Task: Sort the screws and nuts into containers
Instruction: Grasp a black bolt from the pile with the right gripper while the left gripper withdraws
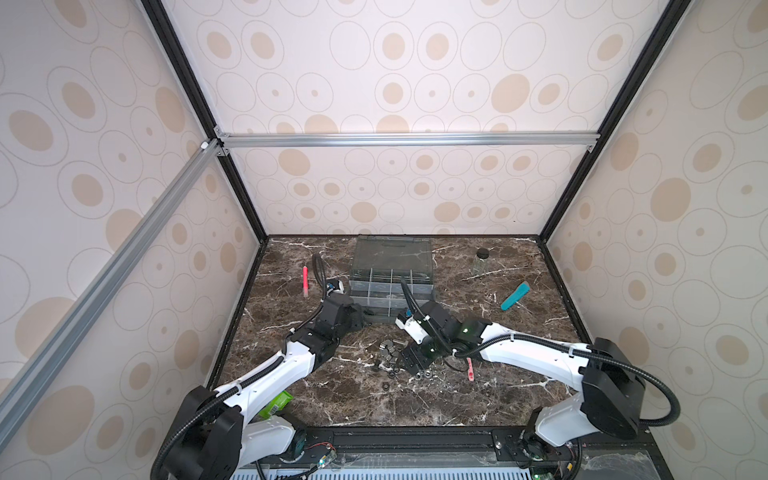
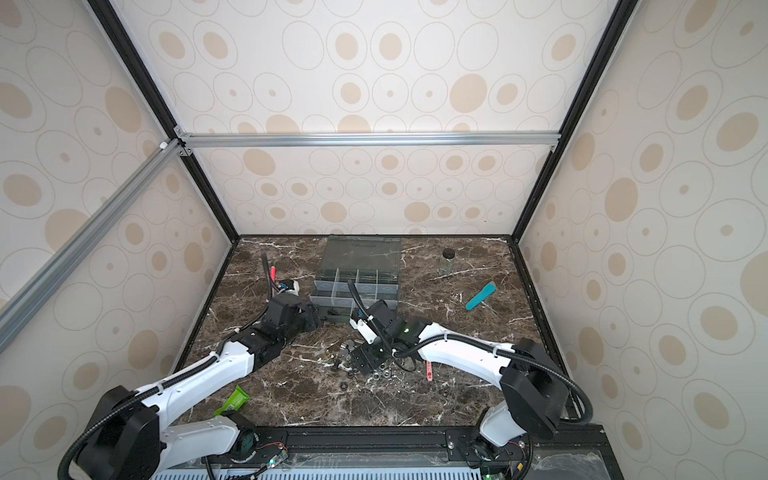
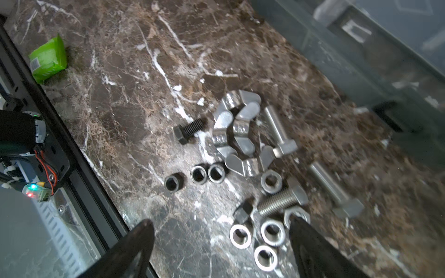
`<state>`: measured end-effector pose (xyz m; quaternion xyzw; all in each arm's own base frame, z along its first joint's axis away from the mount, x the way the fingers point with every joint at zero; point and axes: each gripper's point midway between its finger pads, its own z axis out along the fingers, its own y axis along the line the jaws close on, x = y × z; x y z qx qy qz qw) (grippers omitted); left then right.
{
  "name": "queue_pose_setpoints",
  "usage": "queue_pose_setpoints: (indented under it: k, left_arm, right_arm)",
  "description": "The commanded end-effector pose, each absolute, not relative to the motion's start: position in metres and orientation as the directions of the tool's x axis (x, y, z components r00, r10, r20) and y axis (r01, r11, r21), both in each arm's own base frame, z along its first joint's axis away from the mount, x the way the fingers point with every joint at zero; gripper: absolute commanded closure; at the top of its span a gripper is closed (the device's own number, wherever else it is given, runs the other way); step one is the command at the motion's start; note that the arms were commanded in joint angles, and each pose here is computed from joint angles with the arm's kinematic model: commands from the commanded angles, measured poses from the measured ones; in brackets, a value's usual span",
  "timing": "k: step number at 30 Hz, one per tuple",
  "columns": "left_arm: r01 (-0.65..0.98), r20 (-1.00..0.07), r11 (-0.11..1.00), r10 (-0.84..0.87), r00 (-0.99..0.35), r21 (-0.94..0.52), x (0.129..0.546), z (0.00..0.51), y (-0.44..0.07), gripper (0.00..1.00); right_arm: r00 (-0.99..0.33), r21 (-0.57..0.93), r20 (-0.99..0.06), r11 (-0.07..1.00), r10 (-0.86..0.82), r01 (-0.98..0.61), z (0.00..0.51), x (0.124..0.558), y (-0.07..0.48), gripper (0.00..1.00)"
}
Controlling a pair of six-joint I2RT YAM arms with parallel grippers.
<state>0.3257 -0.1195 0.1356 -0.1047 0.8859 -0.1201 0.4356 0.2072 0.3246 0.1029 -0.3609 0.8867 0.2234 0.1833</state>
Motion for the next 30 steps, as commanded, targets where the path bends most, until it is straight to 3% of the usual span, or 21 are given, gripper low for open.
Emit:
queue_pose_setpoints:
  k: [1,12,22,30]
  left_arm:
    - [-0.148,-0.735,0.938,-0.337,-0.589,-0.312,0.314,0.135,-0.097,0.39]
    - [-0.266,-0.720,0.884,-0.468,-0.513,-0.386,0.284,0.132,-0.041,0.38]
    - [-0.290,-0.689,0.860,-0.510,-0.516,-0.420,0.275,0.116,-0.033,0.37]
    - [-0.289,-0.678,0.854,-0.520,-0.520,-0.433,0.273,0.110,-0.033,0.37]
  right_arm:
    - [-0.566,0.264,-0.516,0.509,-0.643,-0.819,0.107,0.202,0.352,0.09]
    - [-0.456,0.259,-0.467,0.376,-0.757,-0.890,0.079,0.204,0.402,0.21]
    - [-0.405,0.235,-0.377,0.337,-0.833,-0.912,0.038,0.193,0.417,0.31]
    - [-0.410,0.187,-0.335,0.366,-0.848,-0.911,0.019,0.196,0.411,0.37]
